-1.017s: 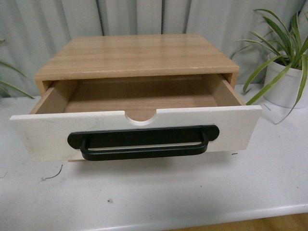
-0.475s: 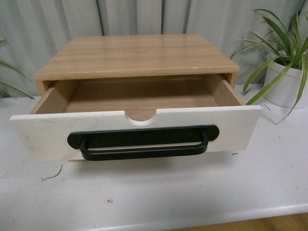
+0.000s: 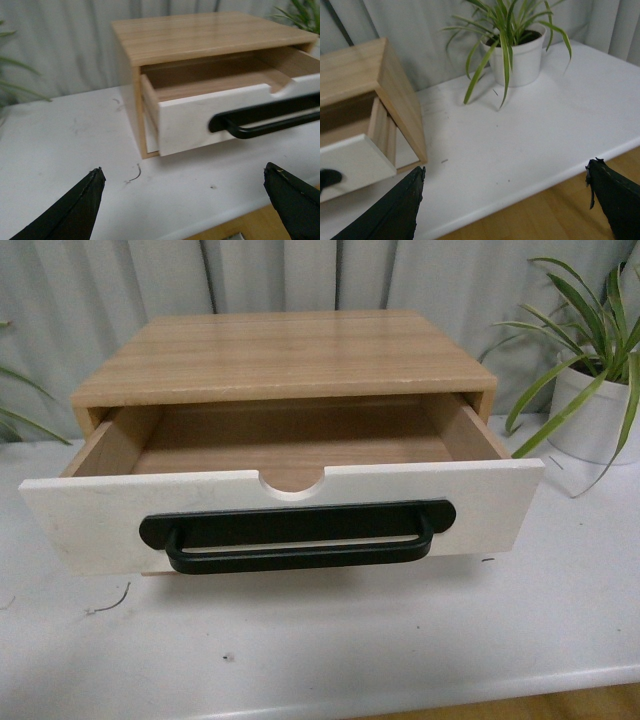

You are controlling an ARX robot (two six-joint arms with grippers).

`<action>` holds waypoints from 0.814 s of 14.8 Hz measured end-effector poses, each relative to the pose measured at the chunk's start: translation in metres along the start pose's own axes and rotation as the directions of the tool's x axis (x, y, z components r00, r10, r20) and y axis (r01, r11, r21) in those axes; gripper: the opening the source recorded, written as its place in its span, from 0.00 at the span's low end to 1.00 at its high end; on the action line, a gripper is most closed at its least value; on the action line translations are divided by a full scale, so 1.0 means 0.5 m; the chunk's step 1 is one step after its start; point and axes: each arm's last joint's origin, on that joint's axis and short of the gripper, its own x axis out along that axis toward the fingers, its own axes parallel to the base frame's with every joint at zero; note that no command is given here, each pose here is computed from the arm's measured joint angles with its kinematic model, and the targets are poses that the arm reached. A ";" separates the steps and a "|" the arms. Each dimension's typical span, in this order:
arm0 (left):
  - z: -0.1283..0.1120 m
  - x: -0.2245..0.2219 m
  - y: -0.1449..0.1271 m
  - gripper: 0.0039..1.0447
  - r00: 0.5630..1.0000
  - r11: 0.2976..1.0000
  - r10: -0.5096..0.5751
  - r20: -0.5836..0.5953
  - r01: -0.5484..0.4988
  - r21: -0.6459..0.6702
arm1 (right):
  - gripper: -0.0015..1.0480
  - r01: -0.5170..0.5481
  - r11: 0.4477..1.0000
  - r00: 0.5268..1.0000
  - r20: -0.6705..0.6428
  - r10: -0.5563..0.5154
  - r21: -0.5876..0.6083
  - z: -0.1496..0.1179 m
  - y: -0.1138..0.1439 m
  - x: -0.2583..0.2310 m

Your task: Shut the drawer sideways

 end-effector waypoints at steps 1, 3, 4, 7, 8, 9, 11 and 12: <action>0.004 0.003 -0.006 0.94 0.999 0.996 -0.048 -0.007 0.049 0.069 | 0.94 -0.024 0.999 1.000 -0.010 0.023 -0.031 0.018 0.016 0.006; -0.008 0.015 -0.020 0.94 0.988 0.955 -0.127 -0.091 0.146 0.258 | 0.94 -0.148 0.961 0.983 -0.142 0.117 -0.234 0.021 0.064 0.024; -0.016 0.023 -0.029 0.94 0.980 0.917 -0.158 -0.119 0.190 0.351 | 0.94 -0.221 0.911 0.963 -0.228 0.146 -0.349 0.007 0.087 0.030; -0.039 0.044 -0.049 0.94 0.963 0.787 -0.203 -0.178 0.268 0.556 | 0.94 -0.400 0.732 0.904 -0.372 0.212 -0.552 -0.020 0.141 0.046; -0.042 0.052 -0.054 0.94 0.961 0.748 -0.207 -0.182 0.276 0.604 | 0.94 -0.423 0.687 0.897 -0.380 0.225 -0.591 -0.022 0.156 0.052; -0.043 0.065 -0.058 0.94 0.961 0.708 -0.207 -0.182 0.275 0.650 | 0.94 -0.432 0.649 0.896 -0.382 0.229 -0.626 -0.023 0.171 0.063; -0.050 0.093 -0.060 0.94 0.966 0.676 -0.184 -0.180 0.257 0.691 | 0.94 -0.437 0.585 0.897 -0.382 0.225 -0.683 -0.030 0.193 0.088; -0.057 0.106 -0.062 0.94 0.966 0.666 -0.174 -0.190 0.257 0.701 | 0.94 -0.444 0.560 0.894 -0.390 0.221 -0.699 -0.035 0.201 0.098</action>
